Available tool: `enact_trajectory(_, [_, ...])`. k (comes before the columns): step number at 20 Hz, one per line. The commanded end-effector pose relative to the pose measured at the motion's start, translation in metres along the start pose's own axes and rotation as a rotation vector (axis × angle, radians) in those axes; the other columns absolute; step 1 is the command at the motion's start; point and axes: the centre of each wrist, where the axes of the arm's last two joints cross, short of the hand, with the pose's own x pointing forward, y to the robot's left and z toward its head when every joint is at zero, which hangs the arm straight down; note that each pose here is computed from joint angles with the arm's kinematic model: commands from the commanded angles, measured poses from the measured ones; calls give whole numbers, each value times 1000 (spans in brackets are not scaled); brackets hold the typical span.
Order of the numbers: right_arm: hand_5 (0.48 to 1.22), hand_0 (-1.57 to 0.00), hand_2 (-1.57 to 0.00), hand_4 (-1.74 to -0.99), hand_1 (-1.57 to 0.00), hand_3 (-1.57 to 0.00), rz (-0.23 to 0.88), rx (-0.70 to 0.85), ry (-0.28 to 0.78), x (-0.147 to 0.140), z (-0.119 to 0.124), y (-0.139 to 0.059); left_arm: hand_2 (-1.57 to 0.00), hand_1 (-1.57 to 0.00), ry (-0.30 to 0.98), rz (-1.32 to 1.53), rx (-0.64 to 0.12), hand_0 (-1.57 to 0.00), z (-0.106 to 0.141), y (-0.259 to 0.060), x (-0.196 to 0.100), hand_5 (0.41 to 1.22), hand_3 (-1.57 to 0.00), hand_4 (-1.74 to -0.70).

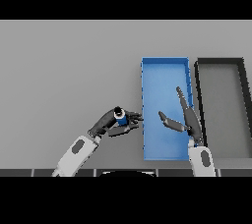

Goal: Pick up the blue pipe and place it into the blue bin.

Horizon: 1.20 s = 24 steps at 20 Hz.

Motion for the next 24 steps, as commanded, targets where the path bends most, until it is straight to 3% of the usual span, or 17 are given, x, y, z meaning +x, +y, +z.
enact_trajectory(1, [559,1,1,-1135,1,1,4,-4,2,-1,1,-2,-1560,-1558,-6,-9,-2,-1554,1,1,4,1216,-1557,-1475])
enact_trajectory(7, [574,1,1,-1124,1,1,14,-15,-8,-2,-1,-7,-1568,-1567,5,-19,-63,-1567,-12,2,22,1220,-1567,-1473])
enact_trajectory(12, [578,1,1,-1123,1,1,50,19,-12,9,-8,-17,-1570,-1570,34,-25,-69,-1570,-15,2,24,1220,-1570,-1474])
enact_trajectory(15, [578,1,1,-1185,1,1,61,40,5,12,-12,-23,-1570,-1570,36,-27,-69,-1570,-10,3,20,1220,-1570,-1474])
enact_trajectory(18, [569,1,-18,-1178,-19,1,11,49,-58,17,-13,-26,-1571,-1571,19,-35,-70,-1571,-13,3,20,1221,-1571,-1475])
enact_trajectory(20, [579,1,-32,-1172,-17,1,-85,93,-185,32,-20,-29,-1571,-1571,15,-37,-73,-1571,-13,3,23,1221,-1571,-1475])
enact_trajectory(24, [589,1,-12,-1165,-6,1,-87,241,-299,75,-23,-55,-1571,-1571,22,-44,-73,-1571,-9,6,24,1221,-1571,-1474])
